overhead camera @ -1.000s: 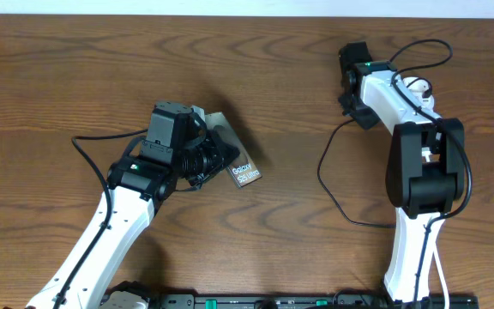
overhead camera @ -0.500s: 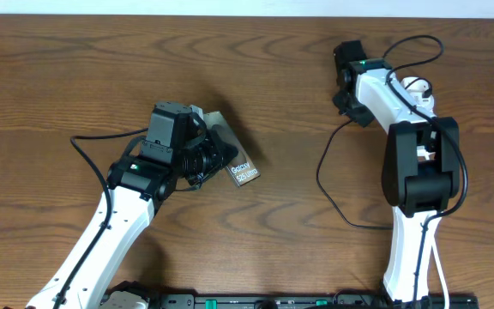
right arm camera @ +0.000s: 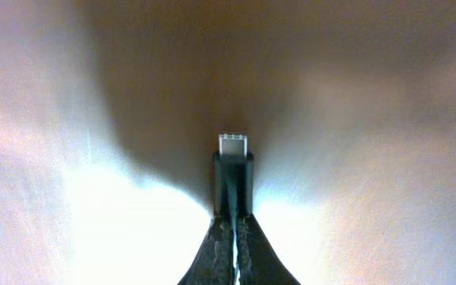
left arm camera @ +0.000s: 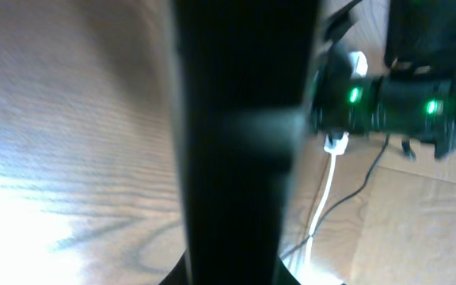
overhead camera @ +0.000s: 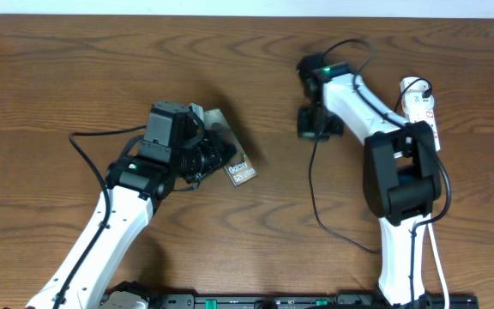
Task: Plug charger to phone and switch on socket
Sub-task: 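Carry the plug with the right gripper toward the phone's lower edge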
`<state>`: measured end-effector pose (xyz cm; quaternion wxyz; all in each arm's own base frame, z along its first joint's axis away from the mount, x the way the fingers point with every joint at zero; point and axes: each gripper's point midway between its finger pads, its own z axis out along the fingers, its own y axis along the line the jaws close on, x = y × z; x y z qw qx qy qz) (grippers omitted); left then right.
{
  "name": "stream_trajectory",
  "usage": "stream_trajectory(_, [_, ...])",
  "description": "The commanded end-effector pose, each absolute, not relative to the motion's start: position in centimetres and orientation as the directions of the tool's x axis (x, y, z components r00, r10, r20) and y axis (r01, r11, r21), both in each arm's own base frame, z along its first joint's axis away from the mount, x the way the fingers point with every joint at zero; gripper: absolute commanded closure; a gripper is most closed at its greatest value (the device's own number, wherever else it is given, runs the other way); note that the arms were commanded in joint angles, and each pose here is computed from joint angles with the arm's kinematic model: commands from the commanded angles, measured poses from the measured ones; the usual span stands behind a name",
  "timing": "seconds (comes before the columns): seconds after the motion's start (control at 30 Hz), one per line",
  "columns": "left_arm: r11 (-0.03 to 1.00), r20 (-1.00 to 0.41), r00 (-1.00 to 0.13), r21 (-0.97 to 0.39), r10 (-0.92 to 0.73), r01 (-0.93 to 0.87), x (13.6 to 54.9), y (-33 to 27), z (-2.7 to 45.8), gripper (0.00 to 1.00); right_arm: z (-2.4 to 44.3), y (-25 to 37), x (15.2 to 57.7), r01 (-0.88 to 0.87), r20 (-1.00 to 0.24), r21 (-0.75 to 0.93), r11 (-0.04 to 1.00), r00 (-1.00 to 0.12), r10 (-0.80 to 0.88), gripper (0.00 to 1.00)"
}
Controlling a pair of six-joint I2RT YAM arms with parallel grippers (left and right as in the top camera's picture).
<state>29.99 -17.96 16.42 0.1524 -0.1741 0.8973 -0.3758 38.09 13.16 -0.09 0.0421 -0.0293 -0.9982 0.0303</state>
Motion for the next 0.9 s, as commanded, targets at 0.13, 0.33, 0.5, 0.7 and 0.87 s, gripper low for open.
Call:
stream_trajectory(0.13, [0.648, -0.188, -0.883, -0.745, -0.431, -0.158, 31.4, -14.3, 17.0, 0.93, -1.1, 16.6, 32.2, -0.135, 0.267, -0.02, 0.991, -0.956, -0.125, 0.99])
stream_trajectory(0.33, [0.643, -0.156, -0.868, -0.734, -0.471, -0.217, 31.4, -12.7, 16.5, 0.93, -1.3, 18.3, 32.4, -0.168, 0.231, -0.01, 0.986, -0.96, -0.161, 0.76])
stream_trajectory(0.5, [0.648, -0.161, -0.871, -0.732, -0.464, -0.211, 31.3, -12.6, 16.4, 0.93, -1.3, 18.2, 32.5, -0.152, 0.228, -0.011, 0.988, -0.963, -0.146, 0.6])
stream_trajectory(0.7, [0.648, -0.157, -0.872, -0.731, -0.464, -0.214, 31.2, -12.6, 16.4, 0.93, -1.3, 18.0, 32.3, -0.091, 0.236, -0.03, 0.995, -0.968, -0.082, 0.56])
stream_trajectory(0.87, [0.649, -0.155, -0.872, -0.73, -0.464, -0.216, 31.2, -12.6, 16.4, 0.93, -1.1, 17.5, 31.8, 0.002, 0.252, -0.079, 0.997, -0.968, 0.022, 0.51])
